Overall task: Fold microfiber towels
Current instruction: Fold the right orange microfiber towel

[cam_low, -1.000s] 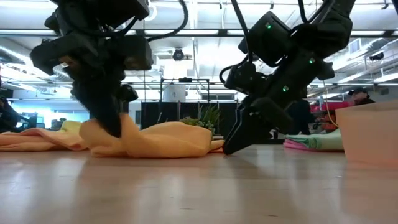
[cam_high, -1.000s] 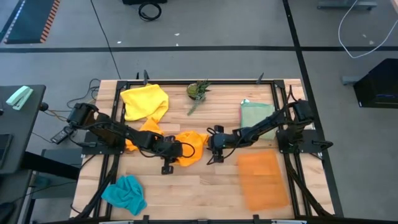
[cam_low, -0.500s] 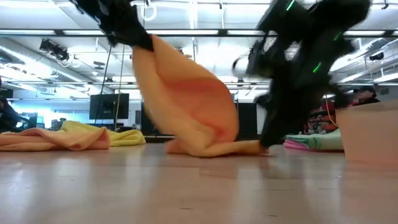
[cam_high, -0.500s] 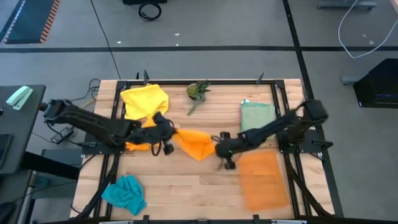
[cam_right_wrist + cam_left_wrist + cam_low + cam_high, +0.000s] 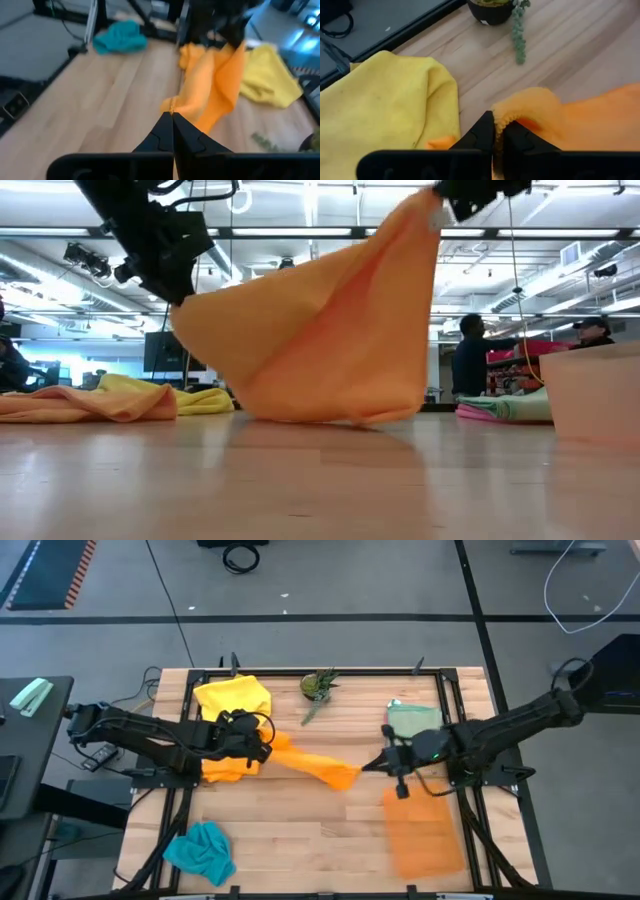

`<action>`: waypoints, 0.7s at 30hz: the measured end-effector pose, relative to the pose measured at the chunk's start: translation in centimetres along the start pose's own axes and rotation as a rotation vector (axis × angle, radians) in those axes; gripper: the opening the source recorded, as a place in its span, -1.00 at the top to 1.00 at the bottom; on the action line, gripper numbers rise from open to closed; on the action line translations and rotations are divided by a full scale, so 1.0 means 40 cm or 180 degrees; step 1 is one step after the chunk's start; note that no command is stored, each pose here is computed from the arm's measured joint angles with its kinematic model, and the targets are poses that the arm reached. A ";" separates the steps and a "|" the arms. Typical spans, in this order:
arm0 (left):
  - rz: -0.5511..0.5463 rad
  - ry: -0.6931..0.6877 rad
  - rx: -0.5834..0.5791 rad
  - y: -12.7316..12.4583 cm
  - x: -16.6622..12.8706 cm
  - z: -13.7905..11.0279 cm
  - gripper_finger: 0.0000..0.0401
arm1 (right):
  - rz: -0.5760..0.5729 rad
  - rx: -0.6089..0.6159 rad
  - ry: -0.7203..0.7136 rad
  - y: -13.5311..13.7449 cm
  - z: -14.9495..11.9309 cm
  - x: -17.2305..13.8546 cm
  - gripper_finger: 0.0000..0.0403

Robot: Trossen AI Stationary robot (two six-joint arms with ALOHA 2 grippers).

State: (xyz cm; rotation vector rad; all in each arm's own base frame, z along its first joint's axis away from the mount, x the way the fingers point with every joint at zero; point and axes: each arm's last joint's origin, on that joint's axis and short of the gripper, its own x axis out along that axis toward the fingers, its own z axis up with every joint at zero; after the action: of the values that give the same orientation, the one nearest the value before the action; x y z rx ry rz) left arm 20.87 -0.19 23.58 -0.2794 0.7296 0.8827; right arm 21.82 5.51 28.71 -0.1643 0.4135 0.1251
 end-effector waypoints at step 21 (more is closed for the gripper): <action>-0.0673 -0.0365 0.0948 -0.053 -0.009 0.009 -0.27 | -0.0726 0.0669 0.0300 -0.095 -0.031 0.005 1.00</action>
State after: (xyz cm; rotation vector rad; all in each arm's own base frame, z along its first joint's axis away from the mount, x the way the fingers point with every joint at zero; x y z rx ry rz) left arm 22.55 -1.52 23.94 -0.0387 0.7000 0.5751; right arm 22.09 1.58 28.02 -0.0094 0.4957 -0.1508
